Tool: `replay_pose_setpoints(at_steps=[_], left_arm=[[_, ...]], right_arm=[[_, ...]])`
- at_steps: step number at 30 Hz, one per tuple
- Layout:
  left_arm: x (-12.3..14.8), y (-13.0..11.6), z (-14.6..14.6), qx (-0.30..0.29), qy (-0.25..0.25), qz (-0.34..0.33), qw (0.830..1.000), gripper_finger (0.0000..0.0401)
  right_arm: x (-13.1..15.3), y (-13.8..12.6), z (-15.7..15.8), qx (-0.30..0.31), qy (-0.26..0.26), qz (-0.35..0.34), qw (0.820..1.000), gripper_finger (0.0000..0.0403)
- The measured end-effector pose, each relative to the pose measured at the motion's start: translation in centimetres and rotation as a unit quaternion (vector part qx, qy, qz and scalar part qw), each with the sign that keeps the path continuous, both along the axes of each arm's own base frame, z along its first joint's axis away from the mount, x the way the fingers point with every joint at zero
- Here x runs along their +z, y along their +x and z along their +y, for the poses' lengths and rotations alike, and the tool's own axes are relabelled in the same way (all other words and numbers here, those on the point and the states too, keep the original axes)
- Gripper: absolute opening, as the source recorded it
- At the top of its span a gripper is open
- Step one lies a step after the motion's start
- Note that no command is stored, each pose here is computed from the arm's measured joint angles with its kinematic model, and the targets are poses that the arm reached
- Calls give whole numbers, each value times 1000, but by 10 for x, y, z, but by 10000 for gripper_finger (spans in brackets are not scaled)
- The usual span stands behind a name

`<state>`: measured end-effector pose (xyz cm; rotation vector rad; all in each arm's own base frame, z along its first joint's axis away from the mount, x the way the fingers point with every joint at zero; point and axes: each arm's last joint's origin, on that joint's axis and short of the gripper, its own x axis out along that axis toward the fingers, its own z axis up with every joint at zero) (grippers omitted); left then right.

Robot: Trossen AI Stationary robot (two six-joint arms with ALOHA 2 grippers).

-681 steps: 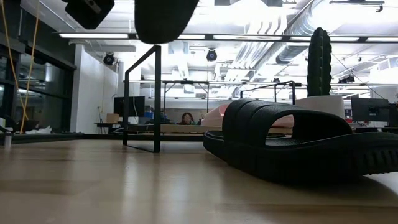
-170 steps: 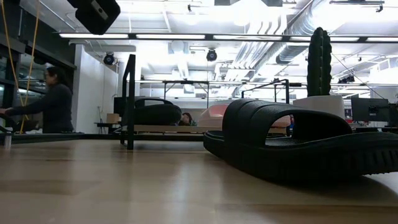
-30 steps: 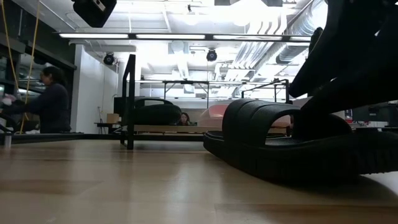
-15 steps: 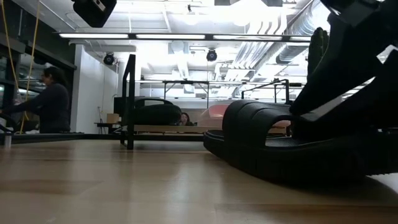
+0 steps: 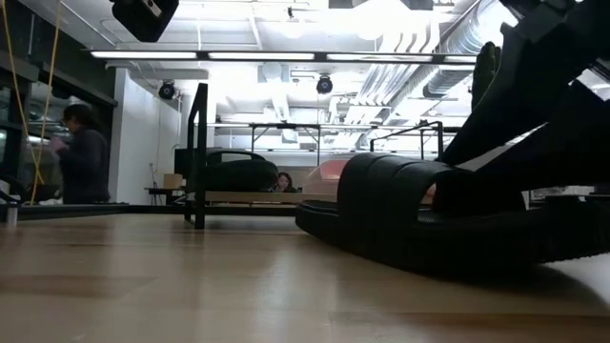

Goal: Pick and place slides into the shelf
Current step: Put the black slide on the shelf

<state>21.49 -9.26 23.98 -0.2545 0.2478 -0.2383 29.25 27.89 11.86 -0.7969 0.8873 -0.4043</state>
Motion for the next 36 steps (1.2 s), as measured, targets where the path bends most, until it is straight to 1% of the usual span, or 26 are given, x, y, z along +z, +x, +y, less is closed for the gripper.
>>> replay_pose_setpoints(at_steps=[5, 16, 20, 26, 27, 36], left_arm=[[0, 0, 0, 0, 0, 0, 1000, 134], [0, 0, 0, 0, 0, 0, 1000, 134], [0, 0, 0, 0, 0, 0, 1000, 134], [0, 0, 0, 0, 0, 0, 1000, 134], [0, 0, 0, 0, 0, 0, 1000, 134], [0, 0, 0, 0, 0, 0, 1000, 134]], right_arm=[[0, 1, -1, 0, -11, -11, 1000, 108], [0, 13, -12, -26, 5, -26, 999, 106], [0, 14, -11, -27, 10, -31, 999, 83], [0, 14, -11, -27, 18, -25, 999, 14], [0, 14, -11, -27, 19, -24, 999, 8], [0, 14, -11, -27, 19, -25, 999, 3]])
